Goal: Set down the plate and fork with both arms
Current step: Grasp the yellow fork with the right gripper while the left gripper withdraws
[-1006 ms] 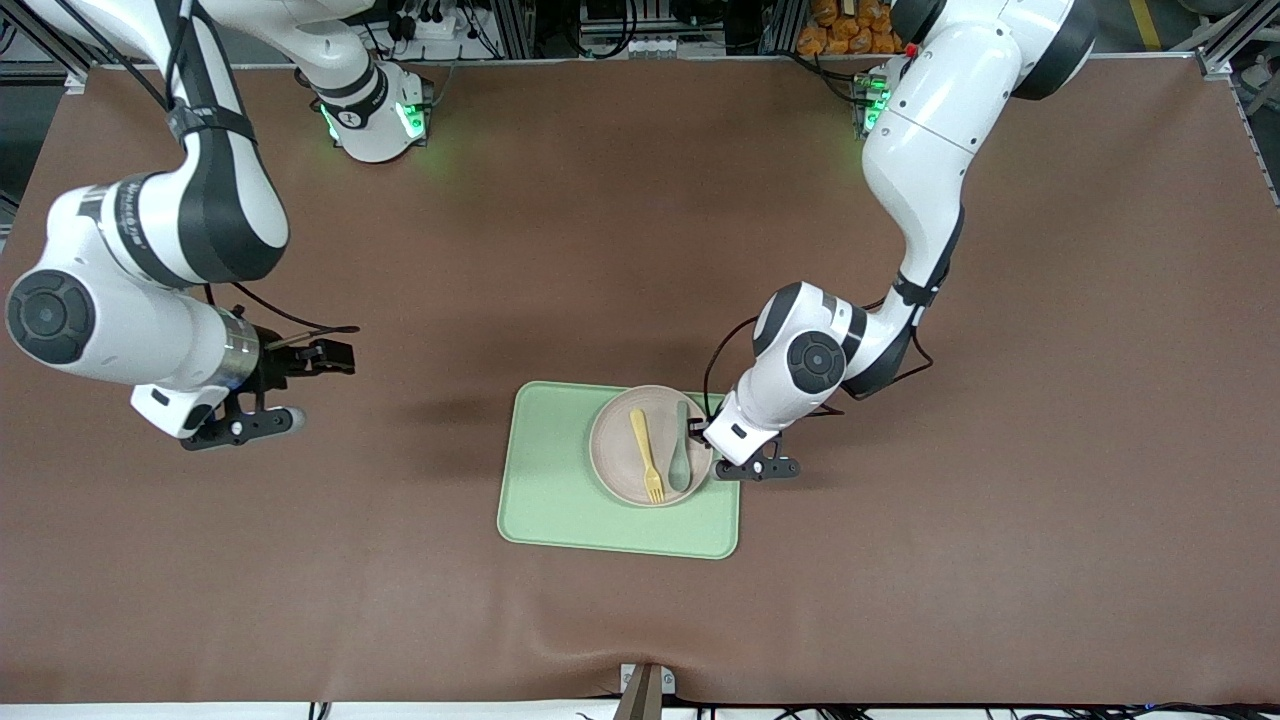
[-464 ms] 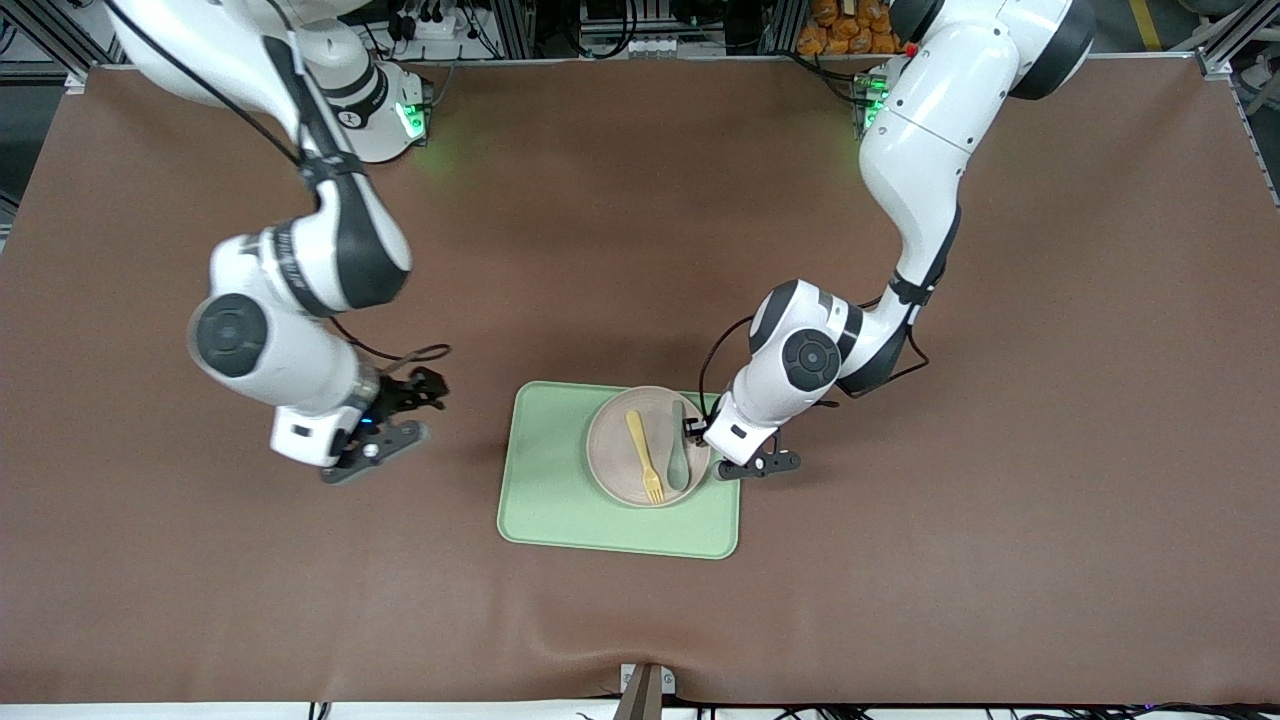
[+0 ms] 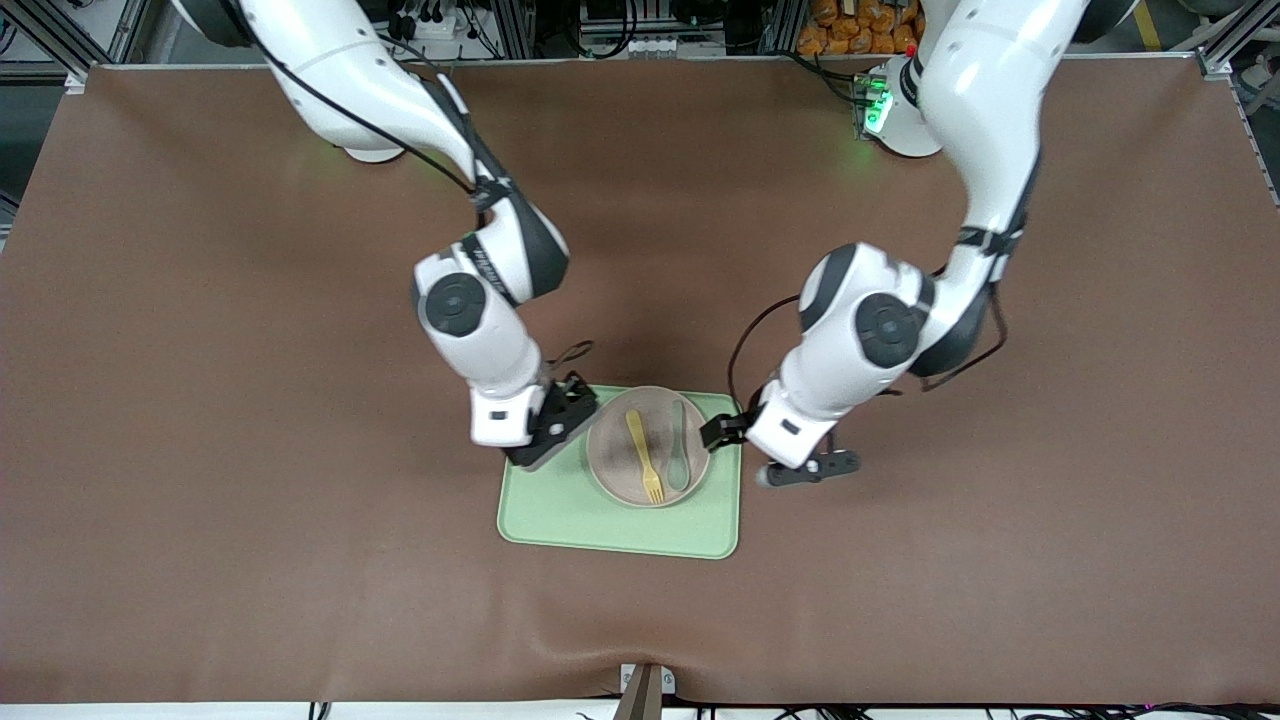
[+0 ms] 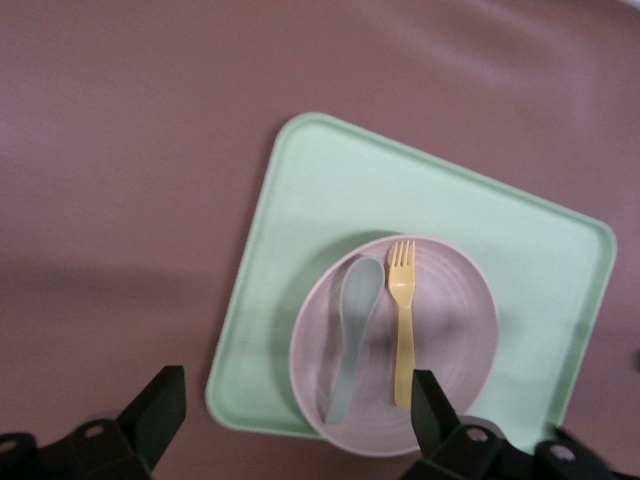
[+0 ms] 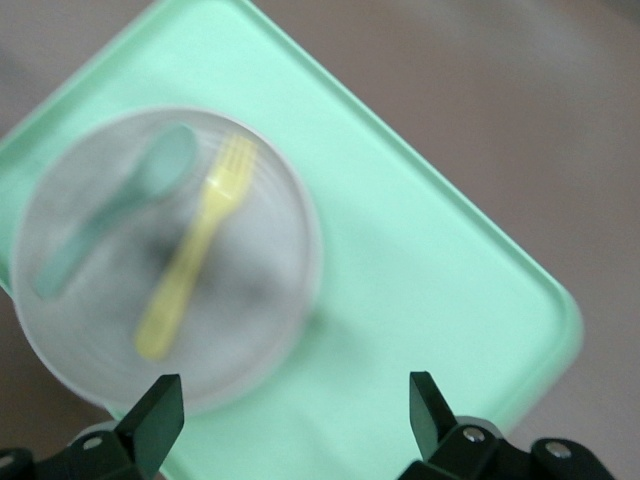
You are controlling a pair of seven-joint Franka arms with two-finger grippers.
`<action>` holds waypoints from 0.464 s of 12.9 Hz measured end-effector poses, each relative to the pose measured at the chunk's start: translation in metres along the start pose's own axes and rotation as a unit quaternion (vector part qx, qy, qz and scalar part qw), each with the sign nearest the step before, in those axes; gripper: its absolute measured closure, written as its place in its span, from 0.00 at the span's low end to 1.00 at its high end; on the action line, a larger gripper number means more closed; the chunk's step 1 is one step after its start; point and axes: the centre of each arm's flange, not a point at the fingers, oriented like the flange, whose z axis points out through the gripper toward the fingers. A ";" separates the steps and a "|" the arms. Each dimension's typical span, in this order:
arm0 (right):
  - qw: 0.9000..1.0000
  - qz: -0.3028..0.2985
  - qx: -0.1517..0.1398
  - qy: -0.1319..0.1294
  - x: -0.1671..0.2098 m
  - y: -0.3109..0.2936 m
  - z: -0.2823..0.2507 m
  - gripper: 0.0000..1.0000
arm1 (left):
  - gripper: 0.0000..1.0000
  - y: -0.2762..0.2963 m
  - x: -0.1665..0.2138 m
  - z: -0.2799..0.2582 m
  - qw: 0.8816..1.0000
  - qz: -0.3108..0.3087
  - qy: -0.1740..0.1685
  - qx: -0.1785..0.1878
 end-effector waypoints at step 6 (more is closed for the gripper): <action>0.999 -0.001 -0.001 0.036 -0.005 -0.054 0.096 0.00 | 0.00 -0.077 0.000 -0.232 0.998 0.000 0.001 0.057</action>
